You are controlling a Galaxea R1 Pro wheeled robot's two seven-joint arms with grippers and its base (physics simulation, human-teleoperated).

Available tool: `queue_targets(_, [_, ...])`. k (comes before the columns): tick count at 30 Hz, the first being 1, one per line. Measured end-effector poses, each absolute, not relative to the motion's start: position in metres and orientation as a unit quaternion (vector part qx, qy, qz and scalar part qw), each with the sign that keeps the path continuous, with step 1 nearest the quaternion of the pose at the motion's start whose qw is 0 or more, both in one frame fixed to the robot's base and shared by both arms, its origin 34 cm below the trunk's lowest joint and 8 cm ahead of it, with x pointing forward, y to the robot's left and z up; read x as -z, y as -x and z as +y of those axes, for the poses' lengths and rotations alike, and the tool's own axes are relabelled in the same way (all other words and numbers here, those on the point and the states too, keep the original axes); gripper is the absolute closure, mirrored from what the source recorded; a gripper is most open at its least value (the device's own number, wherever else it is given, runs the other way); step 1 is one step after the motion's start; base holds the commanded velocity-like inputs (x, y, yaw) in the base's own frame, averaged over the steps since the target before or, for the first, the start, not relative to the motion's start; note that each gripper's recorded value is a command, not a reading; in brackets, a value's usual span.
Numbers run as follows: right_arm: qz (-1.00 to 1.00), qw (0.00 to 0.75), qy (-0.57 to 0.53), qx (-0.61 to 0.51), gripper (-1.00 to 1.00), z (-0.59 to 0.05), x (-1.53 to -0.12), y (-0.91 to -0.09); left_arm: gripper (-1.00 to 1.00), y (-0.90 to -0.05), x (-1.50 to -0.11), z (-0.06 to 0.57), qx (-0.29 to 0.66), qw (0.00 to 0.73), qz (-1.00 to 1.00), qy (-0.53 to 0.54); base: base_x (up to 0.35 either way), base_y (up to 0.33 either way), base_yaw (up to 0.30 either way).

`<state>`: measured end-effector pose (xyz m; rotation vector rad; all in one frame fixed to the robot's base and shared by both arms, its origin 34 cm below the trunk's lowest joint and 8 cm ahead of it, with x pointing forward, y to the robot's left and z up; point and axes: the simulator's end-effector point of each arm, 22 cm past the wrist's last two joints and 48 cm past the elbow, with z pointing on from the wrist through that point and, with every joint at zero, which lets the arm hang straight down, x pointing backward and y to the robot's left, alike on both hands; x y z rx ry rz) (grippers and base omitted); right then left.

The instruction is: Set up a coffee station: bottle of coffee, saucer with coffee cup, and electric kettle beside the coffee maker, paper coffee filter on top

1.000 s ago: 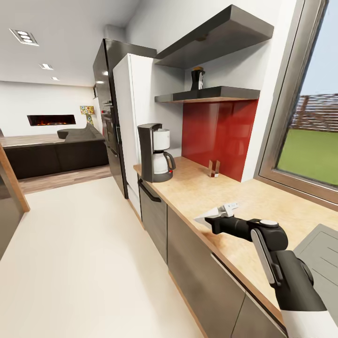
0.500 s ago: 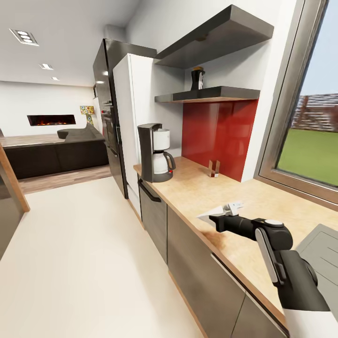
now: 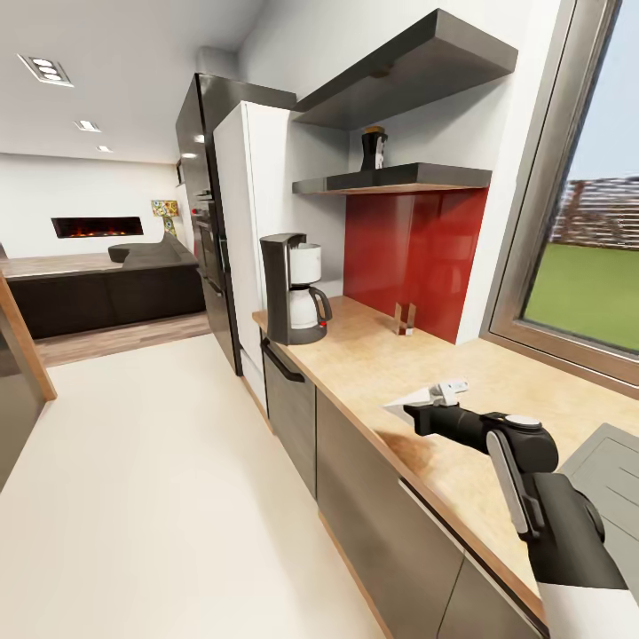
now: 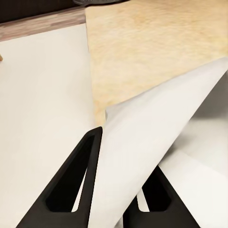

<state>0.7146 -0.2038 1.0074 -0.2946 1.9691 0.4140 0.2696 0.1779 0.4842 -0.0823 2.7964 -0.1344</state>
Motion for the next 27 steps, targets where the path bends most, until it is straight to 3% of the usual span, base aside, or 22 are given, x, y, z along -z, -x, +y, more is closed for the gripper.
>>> queue_targets(22, [0.821, 0.531, 0.102, -0.184, 1.0, -0.219, -1.012, -0.715, -1.0, -0.273, -0.485, 0.179, 0.046, 0.173, 0.983, 0.03, 0.0, 0.0, 0.0])
queue_targets(27, [0.82, 0.531, 0.102, -0.186, 1.0, -0.218, -1.012, -0.715, -1.0, -0.305, -0.496, 0.184, 0.043, 0.208, 0.977, 0.036, 0.02, 0.0, 0.0])
